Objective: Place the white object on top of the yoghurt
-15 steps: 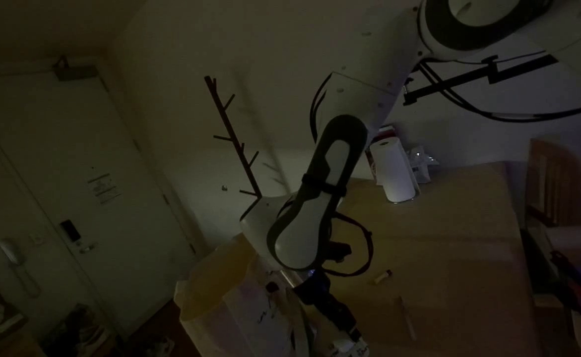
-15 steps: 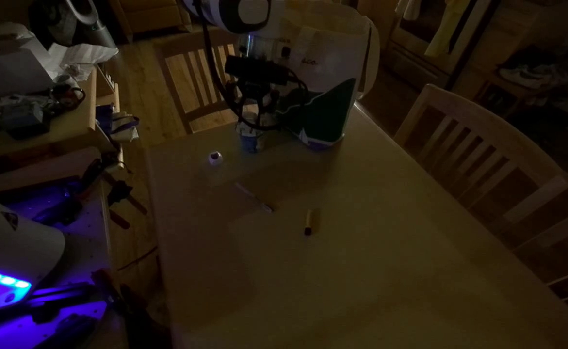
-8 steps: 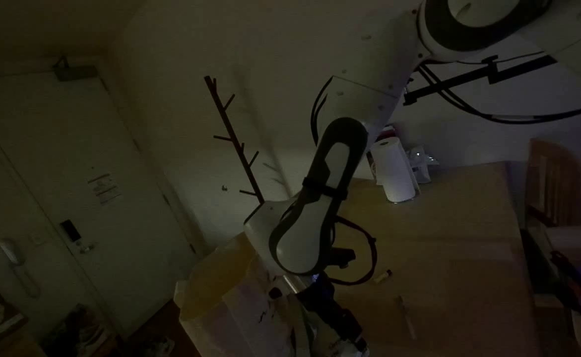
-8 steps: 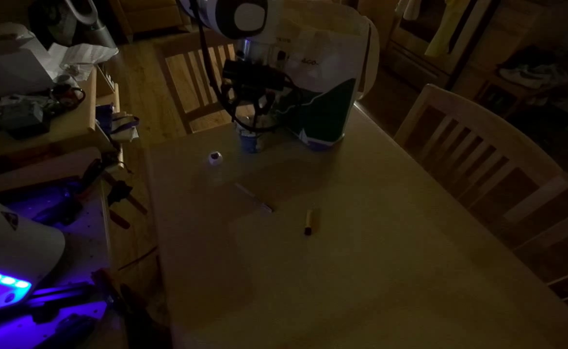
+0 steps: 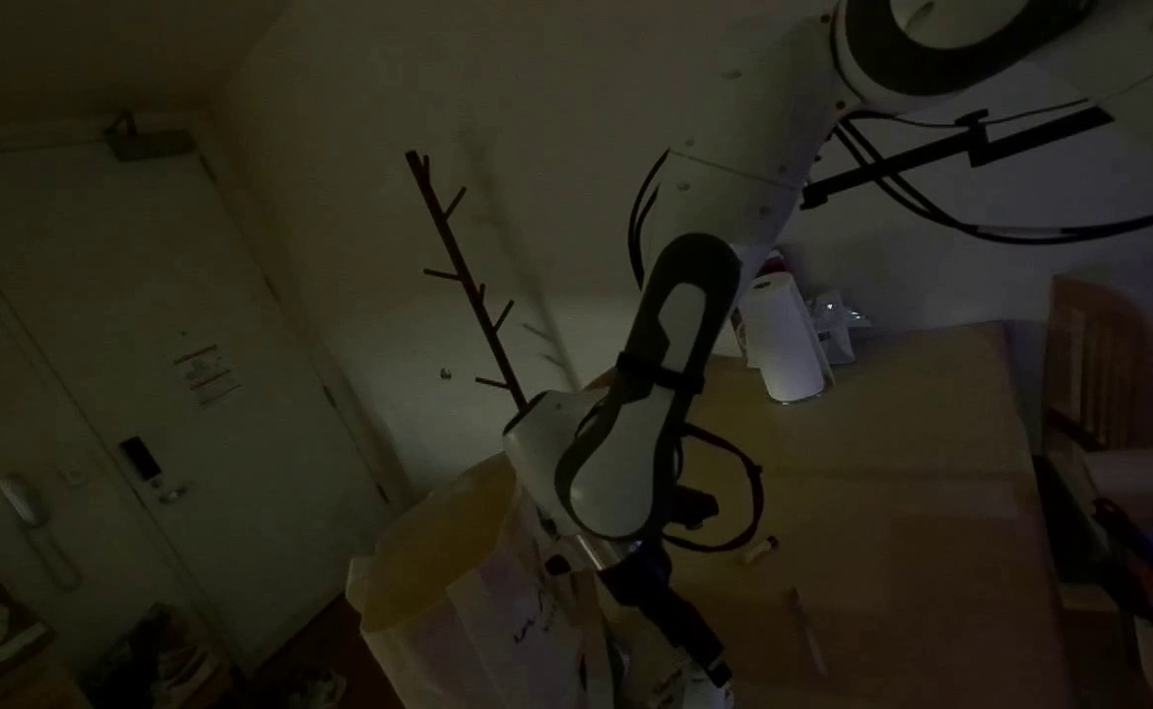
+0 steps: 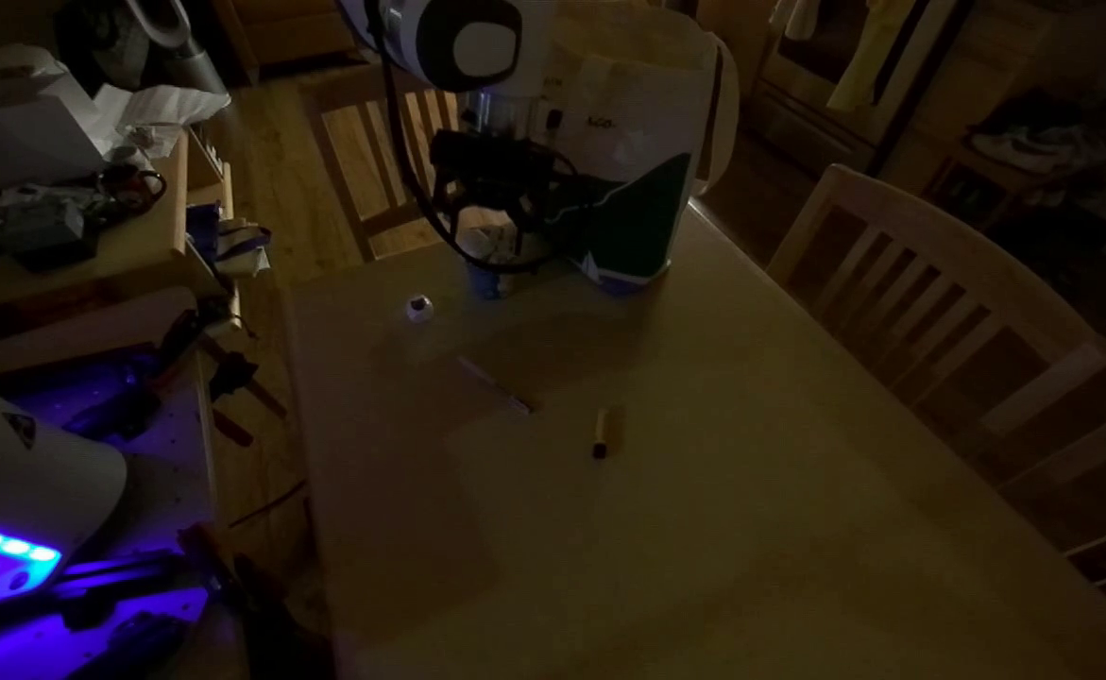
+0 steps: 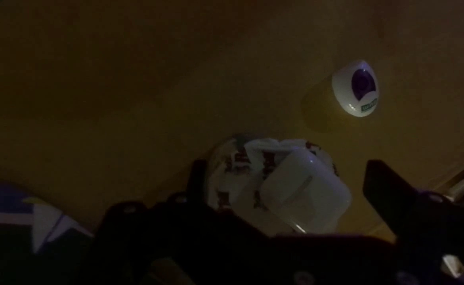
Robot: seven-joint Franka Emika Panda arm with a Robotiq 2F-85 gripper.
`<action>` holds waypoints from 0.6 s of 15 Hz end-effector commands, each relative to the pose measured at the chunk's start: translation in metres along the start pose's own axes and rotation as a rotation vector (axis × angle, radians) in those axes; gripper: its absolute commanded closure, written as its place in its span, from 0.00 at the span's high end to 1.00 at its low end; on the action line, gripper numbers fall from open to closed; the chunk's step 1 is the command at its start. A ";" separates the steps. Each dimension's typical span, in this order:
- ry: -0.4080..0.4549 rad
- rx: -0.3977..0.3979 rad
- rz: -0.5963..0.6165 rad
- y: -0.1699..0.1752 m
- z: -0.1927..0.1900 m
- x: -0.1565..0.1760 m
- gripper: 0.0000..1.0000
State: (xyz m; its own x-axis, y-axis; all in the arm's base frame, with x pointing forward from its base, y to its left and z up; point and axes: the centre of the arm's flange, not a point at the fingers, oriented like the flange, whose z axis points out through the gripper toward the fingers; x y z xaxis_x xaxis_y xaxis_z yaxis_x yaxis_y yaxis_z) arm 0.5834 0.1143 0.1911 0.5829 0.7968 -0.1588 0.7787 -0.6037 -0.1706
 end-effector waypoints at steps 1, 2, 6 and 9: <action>-0.010 -0.087 0.182 -0.010 -0.023 -0.029 1.00; -0.004 -0.104 0.232 -0.011 -0.027 -0.034 1.00; -0.020 -0.139 0.448 -0.010 -0.020 -0.059 1.00; -0.016 -0.135 0.619 -0.011 0.001 -0.085 1.00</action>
State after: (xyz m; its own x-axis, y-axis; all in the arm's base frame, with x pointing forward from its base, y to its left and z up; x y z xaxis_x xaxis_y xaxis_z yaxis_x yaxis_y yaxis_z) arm 0.5564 0.0685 0.2141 0.8753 0.4344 -0.2125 0.4504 -0.8923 0.0309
